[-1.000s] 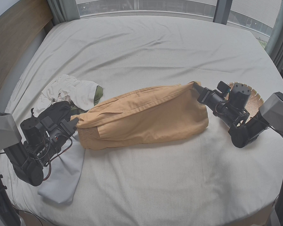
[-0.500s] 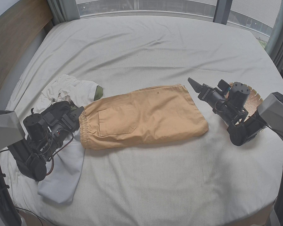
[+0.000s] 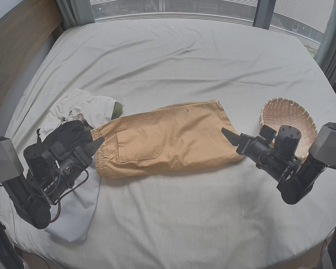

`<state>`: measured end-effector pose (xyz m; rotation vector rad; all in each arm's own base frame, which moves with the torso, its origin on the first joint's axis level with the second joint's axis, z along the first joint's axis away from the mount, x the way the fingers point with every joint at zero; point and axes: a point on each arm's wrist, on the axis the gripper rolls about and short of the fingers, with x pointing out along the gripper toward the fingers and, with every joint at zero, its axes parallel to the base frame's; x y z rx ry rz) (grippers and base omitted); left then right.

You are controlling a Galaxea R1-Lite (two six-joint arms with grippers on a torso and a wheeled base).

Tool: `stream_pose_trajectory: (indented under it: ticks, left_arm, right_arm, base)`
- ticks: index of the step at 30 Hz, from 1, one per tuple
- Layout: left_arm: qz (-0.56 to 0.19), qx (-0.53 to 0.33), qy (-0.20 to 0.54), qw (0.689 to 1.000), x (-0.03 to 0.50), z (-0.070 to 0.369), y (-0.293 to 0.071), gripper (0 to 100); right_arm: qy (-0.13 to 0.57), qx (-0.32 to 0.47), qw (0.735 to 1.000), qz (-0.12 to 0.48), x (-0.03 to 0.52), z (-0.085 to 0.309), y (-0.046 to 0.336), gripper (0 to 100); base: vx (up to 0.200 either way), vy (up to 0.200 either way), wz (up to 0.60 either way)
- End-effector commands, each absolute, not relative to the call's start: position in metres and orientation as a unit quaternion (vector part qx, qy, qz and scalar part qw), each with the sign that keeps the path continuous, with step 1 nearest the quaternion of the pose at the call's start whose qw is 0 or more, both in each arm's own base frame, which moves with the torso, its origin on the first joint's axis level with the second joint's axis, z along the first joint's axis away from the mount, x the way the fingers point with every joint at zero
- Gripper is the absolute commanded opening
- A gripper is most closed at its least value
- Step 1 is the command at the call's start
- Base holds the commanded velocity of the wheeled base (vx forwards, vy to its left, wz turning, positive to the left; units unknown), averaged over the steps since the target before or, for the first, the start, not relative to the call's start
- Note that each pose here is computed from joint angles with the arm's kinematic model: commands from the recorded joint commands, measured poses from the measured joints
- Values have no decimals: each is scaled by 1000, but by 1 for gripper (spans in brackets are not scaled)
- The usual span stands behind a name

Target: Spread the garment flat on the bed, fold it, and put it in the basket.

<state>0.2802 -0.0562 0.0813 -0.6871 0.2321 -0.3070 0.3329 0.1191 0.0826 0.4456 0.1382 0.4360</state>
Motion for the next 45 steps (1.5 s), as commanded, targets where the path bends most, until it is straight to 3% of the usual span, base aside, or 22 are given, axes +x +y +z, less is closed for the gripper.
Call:
stream_pose_trajectory:
  ticks: [1, 17, 43, 44, 45]
  left_arm:
    - [-172, -315, 152, 921, 255, 76, -60, 100]
    - [-187, -237, 198, 933, 231, 59, -60, 100]
    - [-183, -234, 204, 933, 227, 58, -58, 100]
    - [-183, -235, 204, 933, 227, 58, -58, 100]
    - [-182, -235, 204, 933, 227, 58, -58, 100]
  right_arm:
    - [92, 220, 945, 224, 307, 76, 121, 100]
    - [174, 246, 939, 167, 314, 21, 116, 100]
    - [109, 280, 941, 156, 385, 5, 134, 100]
    - [108, 282, 941, 155, 385, 6, 134, 0]
    - [107, 282, 941, 155, 386, 6, 133, 0]
  base:
    - [0, 0, 0]
    - [0, 0, 0]
    - [0, 0, 0]
    - [0, 0, 0]
    - [0, 0, 0]
